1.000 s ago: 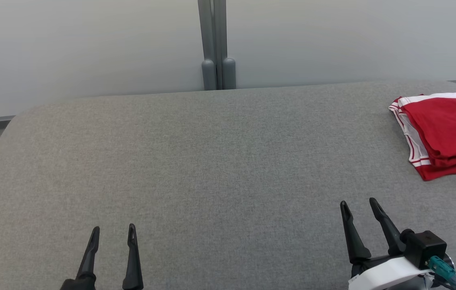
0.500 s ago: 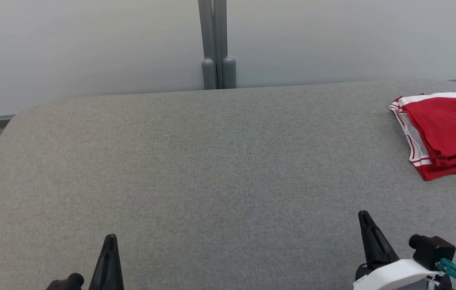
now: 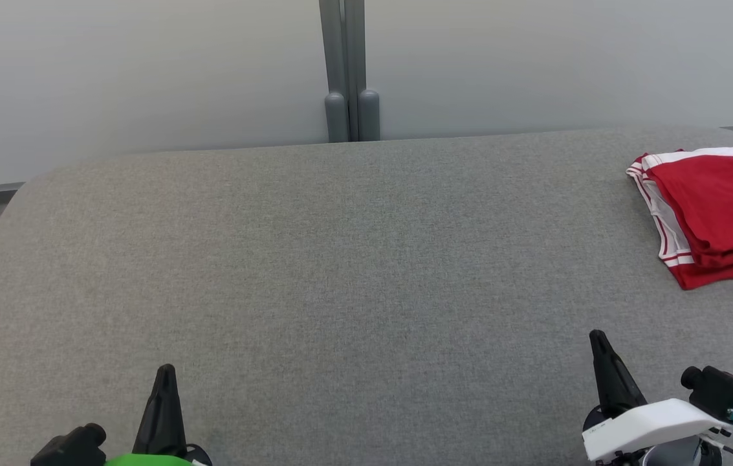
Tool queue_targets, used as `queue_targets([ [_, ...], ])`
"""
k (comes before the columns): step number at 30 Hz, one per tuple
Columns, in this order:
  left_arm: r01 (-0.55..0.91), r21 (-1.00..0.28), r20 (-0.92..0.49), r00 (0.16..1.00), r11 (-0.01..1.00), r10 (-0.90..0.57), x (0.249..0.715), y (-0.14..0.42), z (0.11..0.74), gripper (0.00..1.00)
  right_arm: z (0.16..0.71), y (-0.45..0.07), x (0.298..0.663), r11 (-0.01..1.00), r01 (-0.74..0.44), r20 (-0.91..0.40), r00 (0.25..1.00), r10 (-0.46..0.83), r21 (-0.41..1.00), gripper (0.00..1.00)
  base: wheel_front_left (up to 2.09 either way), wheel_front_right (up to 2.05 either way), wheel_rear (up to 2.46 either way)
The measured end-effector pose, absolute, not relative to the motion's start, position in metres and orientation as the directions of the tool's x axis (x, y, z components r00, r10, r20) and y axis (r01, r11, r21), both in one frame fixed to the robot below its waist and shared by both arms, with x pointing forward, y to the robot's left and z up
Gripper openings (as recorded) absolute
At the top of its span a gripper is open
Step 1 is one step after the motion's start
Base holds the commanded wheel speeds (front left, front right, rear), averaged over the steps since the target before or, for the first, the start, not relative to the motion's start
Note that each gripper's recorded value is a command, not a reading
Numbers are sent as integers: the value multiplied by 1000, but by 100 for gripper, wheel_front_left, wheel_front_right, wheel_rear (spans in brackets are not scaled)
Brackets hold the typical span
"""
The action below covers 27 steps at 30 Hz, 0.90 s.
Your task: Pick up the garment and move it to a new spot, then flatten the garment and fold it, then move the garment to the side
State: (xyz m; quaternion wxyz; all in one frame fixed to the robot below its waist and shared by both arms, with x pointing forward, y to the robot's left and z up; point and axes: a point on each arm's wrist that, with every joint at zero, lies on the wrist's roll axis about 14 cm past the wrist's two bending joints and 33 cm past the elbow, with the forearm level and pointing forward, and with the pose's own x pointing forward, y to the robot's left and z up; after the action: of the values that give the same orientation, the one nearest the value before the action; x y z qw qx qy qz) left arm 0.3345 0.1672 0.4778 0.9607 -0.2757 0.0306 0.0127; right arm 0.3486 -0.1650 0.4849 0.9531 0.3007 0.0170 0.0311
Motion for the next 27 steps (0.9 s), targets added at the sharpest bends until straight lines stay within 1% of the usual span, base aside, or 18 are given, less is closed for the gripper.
queue_targets([
  [12,-68,-668,-83,996,741,16,344,174,478,0,486,-174,356,714,-9,-27,999,40,700,0,0,0,0],
  [27,-81,-794,-93,996,603,12,353,179,480,0,489,-181,364,581,17,-36,999,21,814,0,0,0,0],
])
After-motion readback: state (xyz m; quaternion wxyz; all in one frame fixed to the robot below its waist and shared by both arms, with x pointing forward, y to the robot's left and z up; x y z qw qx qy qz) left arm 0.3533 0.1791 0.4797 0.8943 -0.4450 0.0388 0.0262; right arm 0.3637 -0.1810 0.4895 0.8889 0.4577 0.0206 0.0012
